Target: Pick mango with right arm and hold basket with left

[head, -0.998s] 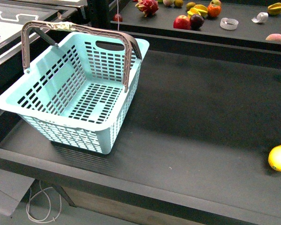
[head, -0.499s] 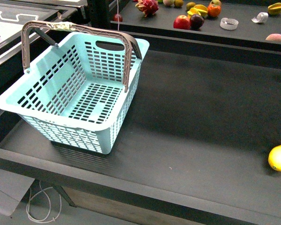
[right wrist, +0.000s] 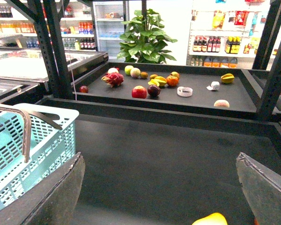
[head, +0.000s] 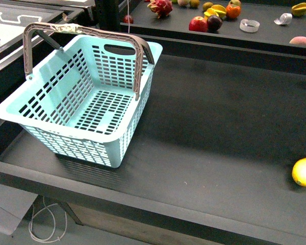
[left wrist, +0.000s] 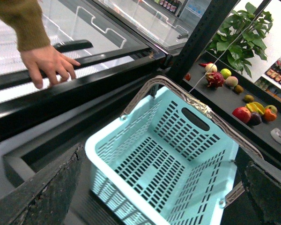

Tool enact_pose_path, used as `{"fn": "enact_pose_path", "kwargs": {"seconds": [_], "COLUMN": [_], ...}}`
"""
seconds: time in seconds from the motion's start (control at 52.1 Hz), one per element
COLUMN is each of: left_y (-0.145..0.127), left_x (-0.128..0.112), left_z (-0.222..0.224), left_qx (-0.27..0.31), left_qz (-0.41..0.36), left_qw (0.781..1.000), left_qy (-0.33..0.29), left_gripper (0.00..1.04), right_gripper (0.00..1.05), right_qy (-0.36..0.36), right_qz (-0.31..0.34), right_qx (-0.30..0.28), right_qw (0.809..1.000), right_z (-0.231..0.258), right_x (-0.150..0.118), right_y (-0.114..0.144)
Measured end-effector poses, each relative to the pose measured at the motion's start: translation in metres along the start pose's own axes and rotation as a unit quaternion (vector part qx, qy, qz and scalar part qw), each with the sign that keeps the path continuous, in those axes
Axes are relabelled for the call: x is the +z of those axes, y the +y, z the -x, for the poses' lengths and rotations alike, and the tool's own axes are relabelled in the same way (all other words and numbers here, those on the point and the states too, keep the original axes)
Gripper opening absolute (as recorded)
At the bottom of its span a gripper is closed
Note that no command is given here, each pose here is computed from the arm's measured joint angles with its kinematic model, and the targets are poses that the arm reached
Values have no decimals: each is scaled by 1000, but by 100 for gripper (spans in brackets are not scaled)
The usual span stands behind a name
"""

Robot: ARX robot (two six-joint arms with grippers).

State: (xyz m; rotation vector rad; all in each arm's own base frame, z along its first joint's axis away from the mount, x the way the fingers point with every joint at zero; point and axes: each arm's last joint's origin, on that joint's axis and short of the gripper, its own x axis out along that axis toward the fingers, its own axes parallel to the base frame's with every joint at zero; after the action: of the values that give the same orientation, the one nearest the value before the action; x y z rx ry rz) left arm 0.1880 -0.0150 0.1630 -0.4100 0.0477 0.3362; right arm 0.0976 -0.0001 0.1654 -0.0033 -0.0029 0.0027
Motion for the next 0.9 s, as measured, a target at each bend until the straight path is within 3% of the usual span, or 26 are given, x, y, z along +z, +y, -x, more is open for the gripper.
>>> {"fn": "enact_pose_path", "kwargs": {"seconds": [0.307,0.499,0.902], "left_y": [-45,-88,-150], "left_x": [-26,-44,-75], "left_z": [-80,-130,-188], "left_qx": [-21,-51,-64], "left_qz": [102,163,222], "left_qw": [991,978,959], "left_qy": [83,124,166], "left_gripper": [97,97,97], "right_gripper": [96,96,96], "right_qy": [0,0,0], "right_qz": [0,0,0], "right_qx": [0,0,0], "right_qw": [1000,1000,1000], "right_z": [0,0,0], "right_x": [0,0,0], "right_y": [0,0,0]}}
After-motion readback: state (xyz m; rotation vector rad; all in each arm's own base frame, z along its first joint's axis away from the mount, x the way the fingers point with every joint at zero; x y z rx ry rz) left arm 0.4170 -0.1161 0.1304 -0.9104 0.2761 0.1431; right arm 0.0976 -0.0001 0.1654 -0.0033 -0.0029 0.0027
